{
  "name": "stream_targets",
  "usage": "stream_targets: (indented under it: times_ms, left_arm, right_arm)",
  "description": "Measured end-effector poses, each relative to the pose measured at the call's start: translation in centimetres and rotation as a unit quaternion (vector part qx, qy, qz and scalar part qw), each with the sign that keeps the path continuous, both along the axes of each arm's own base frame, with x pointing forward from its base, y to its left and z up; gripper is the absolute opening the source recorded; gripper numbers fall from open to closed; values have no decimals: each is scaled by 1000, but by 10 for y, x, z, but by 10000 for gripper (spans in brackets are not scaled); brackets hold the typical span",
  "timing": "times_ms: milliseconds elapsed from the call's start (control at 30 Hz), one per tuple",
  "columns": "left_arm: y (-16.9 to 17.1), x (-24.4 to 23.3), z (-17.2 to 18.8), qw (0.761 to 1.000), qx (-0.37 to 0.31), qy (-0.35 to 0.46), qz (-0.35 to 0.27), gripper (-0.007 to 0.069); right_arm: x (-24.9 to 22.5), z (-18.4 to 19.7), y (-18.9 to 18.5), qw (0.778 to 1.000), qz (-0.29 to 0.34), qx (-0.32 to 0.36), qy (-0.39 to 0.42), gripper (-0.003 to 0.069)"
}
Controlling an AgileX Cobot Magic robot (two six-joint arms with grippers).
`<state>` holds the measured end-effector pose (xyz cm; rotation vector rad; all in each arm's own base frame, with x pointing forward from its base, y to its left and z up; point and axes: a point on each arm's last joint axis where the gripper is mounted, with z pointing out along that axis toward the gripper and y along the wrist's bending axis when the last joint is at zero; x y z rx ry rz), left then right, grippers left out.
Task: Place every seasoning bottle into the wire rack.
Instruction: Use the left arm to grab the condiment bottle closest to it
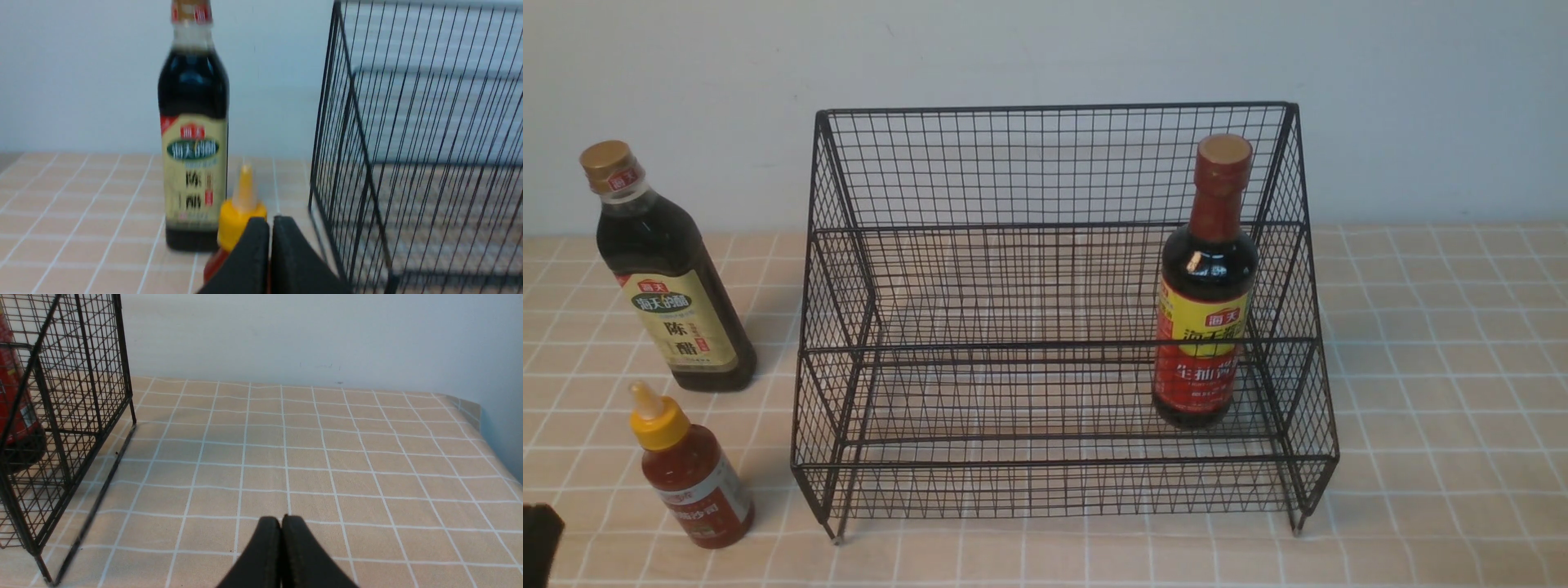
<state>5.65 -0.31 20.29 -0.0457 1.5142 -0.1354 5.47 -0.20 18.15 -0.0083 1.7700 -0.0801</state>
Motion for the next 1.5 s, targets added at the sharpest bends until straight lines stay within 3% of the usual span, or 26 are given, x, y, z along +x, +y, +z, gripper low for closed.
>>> stream_targets:
  times_ms: [233,433,567,733,867,1033,1367,1500]
  left_arm:
    - [3,-3,20,993,-17,-113,15,-7]
    - [3,9,19,996,-28,-79,19,6]
    - [2,30,23,999,-46,-22,17,94]
    - [-3,58,33,1000,3,5,1,251]
    - [-7,80,23,999,26,41,-13,389]
    - [-5,102,5,997,6,72,-2,480]
    - [1,135,-29,996,7,78,45,487]
    - [-1,140,-43,994,13,105,37,413]
  right_arm:
    - [0,0,0,1000,0,0,0,-12]
    - [0,0,0,1000,0,0,0,-12]
    - [0,0,0,1000,0,0,0,-12]
    - [0,0,0,1000,0,0,0,-12]
    - [0,0,0,1000,0,0,0,-12]
    - [0,0,0,1000,0,0,0,-12]
    - [0,0,0,1000,0,0,0,-12]
    - [0,0,0,1000,0,0,0,-12]
